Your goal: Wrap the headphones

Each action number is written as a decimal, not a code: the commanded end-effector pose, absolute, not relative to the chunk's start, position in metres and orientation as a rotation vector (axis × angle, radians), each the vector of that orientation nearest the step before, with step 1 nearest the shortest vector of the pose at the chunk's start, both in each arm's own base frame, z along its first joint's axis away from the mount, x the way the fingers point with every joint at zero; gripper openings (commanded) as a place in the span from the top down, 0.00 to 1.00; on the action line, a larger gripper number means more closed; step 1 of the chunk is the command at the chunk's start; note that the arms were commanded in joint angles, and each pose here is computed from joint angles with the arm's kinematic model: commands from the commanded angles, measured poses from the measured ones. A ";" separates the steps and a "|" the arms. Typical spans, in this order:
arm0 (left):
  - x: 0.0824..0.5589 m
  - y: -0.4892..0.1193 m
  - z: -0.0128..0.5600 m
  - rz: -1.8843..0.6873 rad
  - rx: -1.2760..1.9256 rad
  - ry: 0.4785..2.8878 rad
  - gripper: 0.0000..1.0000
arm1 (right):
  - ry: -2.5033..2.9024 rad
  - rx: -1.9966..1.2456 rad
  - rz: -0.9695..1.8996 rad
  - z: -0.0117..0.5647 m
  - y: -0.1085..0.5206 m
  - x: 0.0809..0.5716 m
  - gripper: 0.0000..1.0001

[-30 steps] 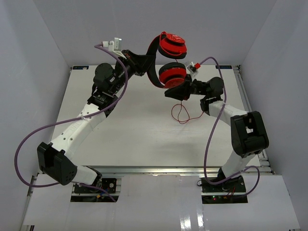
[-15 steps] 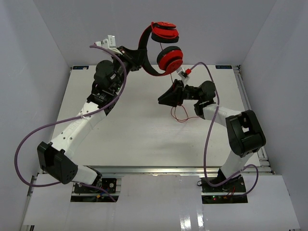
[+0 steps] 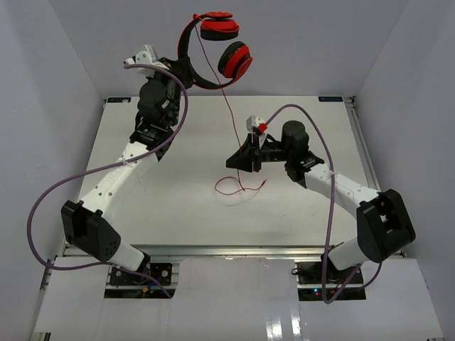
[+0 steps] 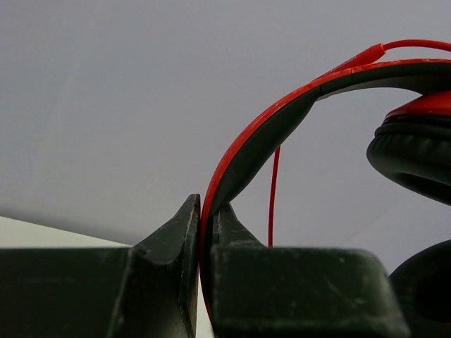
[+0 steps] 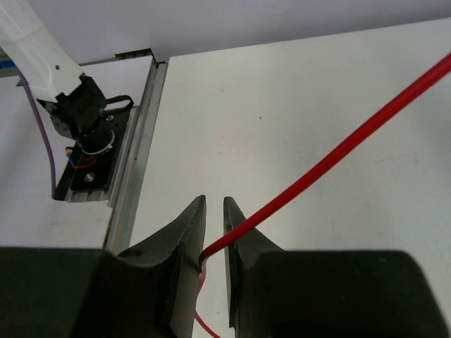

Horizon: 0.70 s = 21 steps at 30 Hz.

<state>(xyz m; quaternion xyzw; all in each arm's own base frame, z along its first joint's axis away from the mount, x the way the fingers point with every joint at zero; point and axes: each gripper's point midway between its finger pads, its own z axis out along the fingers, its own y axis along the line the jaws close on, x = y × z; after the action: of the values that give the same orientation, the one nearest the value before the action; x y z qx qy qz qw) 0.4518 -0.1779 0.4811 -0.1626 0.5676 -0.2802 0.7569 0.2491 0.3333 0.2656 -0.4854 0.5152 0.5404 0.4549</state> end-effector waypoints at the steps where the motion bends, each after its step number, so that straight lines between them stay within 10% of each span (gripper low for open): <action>1: 0.443 -0.140 0.529 -0.473 -0.406 1.047 1.00 | 1.334 -1.310 1.101 0.250 0.344 0.255 0.80; 12: 0.465 -0.132 0.467 -0.227 -0.323 1.089 1.00 | 1.363 -1.398 -0.035 0.312 0.295 0.324 0.90; 21: 0.477 -0.148 0.433 -0.368 -0.385 1.097 1.00 | 1.210 -1.515 -0.389 0.331 0.299 0.319 0.90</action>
<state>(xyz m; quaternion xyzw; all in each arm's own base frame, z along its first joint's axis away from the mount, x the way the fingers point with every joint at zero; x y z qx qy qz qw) 0.4857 -0.1497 0.3878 -0.1342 0.5874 -0.0997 0.7918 0.3146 0.3141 0.3138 -0.6198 0.5438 -0.0477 0.5637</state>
